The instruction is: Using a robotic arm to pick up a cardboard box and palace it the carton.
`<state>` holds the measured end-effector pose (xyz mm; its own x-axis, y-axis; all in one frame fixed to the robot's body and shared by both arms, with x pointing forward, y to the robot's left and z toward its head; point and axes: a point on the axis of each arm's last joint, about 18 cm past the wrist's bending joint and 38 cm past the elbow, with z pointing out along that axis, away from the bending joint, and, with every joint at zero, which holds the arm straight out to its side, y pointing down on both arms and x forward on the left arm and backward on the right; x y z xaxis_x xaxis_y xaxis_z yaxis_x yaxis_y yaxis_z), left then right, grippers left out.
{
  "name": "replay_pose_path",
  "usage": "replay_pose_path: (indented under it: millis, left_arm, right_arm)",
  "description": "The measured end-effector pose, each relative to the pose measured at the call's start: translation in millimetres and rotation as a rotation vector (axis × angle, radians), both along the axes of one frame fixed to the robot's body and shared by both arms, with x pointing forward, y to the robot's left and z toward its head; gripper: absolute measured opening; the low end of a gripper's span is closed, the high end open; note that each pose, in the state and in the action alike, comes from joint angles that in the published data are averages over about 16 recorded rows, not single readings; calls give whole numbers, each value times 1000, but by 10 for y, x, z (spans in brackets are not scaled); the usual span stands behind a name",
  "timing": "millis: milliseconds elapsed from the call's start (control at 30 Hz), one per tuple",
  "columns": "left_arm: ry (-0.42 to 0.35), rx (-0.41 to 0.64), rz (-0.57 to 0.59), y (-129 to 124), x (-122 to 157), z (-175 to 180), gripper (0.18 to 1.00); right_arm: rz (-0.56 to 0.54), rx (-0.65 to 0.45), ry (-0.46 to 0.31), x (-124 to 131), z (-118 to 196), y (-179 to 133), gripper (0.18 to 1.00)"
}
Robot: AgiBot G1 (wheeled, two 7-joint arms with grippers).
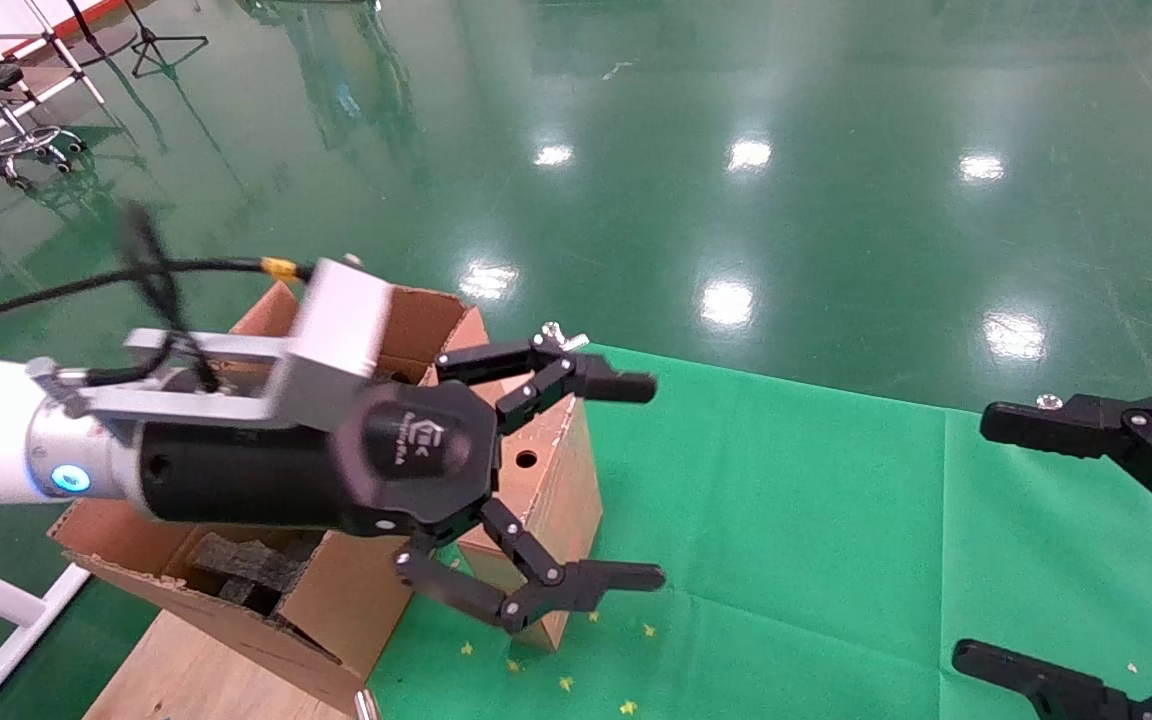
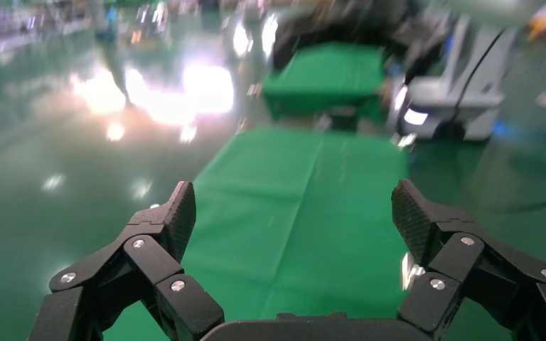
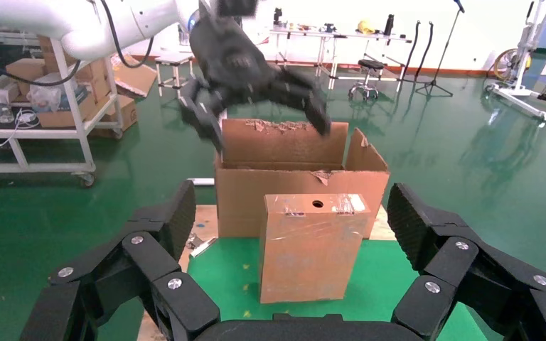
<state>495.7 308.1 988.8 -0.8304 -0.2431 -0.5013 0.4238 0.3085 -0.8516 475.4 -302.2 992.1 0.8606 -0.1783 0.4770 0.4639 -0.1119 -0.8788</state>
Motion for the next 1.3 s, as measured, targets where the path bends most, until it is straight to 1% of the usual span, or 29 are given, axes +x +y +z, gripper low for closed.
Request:
replay_pose_path:
  millis: [200,367,533,633,800,867,1033,1167,1300]
  left_arm:
    - [-9,85,125,66,176,47,1001]
    - [-10,114,197,106,291,98,1001]
    - [7,126,265,142,388,129,1001]
    - [34,134,313,159,455,144,1001]
    - [113,141,423,181,590,201,1001]
    - [152,145,476,179,649,233,1001]
    - [274,148,609,142,778,313,1001]
    - [376,139,710,94,844,371,1001]
    - [463,128,797,40,883,409,1001]
  right_arm:
    - [0,0,0,0,0,0,965]
    - [0,0,0,1,0,-1,915]
    - [0,1,0,1,0,-1,828]
    - [0,1,0,1,0,-2,786]
    - [0,1,0,2,0,-2,681]
    - [0,1,0,2,1,-2,626]
    - [0,1,0,2,1,-2,524]
    - [0,1,0,2,1,-2,424]
    - [0,1,0,2,1,-2,353]
